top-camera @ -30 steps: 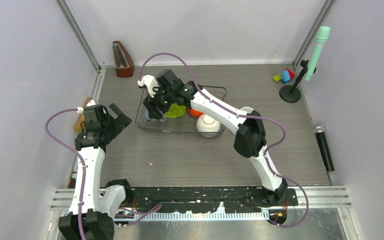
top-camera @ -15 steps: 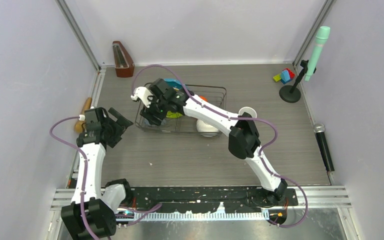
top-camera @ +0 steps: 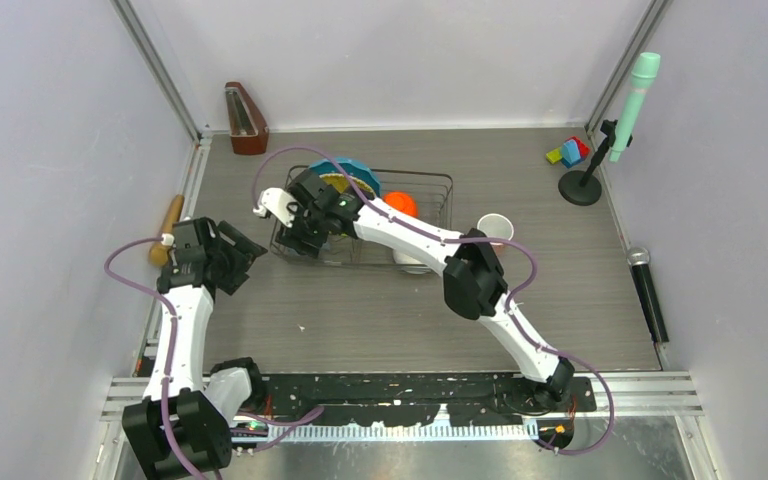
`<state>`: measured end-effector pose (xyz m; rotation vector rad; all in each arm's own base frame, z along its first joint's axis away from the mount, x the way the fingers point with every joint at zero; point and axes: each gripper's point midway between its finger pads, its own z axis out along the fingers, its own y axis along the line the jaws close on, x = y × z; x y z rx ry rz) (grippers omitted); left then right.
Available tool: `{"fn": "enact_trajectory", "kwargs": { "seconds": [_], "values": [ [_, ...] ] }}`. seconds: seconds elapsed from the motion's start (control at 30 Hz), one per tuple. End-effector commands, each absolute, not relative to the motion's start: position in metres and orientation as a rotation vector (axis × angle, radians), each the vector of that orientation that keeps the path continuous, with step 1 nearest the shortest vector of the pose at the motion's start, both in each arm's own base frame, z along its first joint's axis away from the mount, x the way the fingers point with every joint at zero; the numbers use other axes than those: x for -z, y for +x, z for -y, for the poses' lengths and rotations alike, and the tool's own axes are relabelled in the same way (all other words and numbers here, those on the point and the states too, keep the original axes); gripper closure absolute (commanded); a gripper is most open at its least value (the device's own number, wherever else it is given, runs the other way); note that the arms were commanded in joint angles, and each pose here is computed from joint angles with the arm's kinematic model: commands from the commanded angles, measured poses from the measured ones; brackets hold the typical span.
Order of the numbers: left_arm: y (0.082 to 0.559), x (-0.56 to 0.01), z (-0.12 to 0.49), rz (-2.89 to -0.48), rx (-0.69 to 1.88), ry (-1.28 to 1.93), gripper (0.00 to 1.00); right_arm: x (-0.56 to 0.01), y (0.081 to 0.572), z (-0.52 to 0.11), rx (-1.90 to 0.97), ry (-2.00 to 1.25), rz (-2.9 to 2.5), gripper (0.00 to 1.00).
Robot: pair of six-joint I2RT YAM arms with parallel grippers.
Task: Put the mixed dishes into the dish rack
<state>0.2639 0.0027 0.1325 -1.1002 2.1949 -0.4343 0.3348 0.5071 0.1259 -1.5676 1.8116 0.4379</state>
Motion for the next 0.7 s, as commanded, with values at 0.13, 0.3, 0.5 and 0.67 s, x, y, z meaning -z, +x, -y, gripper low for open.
{"fn": "enact_trajectory", "kwargs": {
  "seconds": [0.13, 0.3, 0.5, 0.67],
  "values": [
    [0.275, -0.135, -0.004, -2.153, 0.468, -1.093, 0.28, -0.136, 0.344, -0.498, -0.331, -1.548, -1.829, 0.56],
    [0.275, -0.135, -0.004, -2.152, 0.467, -1.091, 0.28, -0.149, 0.339, -0.503, -0.396, -1.504, -1.839, 0.21],
    [0.275, -0.137, -0.004, -2.147, 0.463, -1.08, 0.28, -0.178, 0.333, -0.513, -0.509, -1.418, -1.838, 0.02],
    [0.277, -0.143, -0.005, -2.14, 0.462, -1.052, 0.29, -0.199, 0.328, -0.513, -0.595, -1.363, -1.843, 0.03]
  ]
}}
